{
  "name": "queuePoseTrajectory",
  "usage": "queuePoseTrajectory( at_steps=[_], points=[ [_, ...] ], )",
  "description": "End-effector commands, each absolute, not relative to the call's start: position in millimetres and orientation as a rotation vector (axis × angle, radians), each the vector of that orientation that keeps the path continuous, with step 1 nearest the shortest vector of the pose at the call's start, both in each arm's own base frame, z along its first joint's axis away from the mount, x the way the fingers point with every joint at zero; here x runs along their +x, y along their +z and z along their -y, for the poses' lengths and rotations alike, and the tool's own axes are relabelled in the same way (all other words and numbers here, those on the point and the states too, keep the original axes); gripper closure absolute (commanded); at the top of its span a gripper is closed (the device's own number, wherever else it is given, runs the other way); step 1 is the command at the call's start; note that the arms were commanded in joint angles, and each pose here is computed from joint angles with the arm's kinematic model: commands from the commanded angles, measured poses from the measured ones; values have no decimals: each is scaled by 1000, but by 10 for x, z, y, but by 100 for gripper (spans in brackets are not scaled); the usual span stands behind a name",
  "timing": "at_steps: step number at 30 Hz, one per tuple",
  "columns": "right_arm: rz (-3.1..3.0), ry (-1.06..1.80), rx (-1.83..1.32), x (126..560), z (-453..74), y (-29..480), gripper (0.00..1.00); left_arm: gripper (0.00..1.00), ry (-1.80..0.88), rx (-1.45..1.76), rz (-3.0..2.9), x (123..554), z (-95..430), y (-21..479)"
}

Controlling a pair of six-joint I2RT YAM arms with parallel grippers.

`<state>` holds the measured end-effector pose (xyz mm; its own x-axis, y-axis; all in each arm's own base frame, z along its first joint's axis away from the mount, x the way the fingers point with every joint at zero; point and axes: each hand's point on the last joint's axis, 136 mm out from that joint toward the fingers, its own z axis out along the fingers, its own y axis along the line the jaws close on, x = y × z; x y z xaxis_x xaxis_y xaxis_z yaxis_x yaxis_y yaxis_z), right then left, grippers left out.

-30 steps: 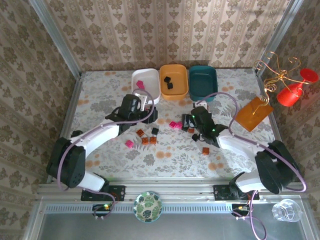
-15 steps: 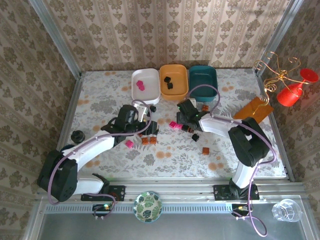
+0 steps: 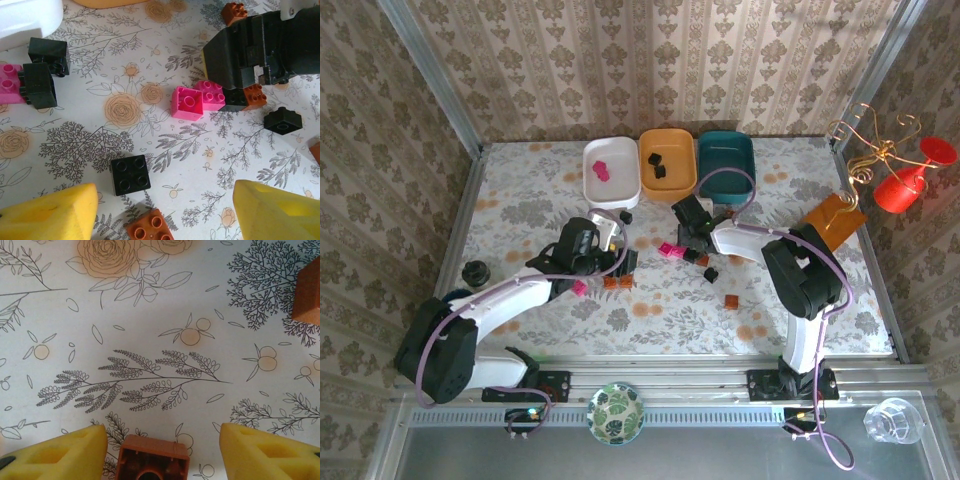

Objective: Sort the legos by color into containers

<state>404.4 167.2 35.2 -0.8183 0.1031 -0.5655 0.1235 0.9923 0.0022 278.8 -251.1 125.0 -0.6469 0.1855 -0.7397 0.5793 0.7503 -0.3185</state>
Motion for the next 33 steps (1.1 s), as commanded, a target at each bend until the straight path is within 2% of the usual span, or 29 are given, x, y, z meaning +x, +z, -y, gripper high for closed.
queuePoseTrajectory(
  at_steps=[1,8,15,24,33],
  points=[
    [-2578,-33,205,3916,-1621,217,45,27,-687,594,-2195,2784,2495,1293],
    [-2559,-25,199,3919,-1609,227,56,27,-666,590,-2205,2800,2477,1256],
    [-2456,12,168,4063,-1626,606,69,27,-645,586,-2220,2820,2465,1191],
    [-2235,90,260,4541,-1329,1402,68,26,-631,554,-2202,2848,2428,1165],
    [-2169,127,447,5465,-873,1419,68,19,-701,539,-2076,2825,2457,1301]
  ],
)
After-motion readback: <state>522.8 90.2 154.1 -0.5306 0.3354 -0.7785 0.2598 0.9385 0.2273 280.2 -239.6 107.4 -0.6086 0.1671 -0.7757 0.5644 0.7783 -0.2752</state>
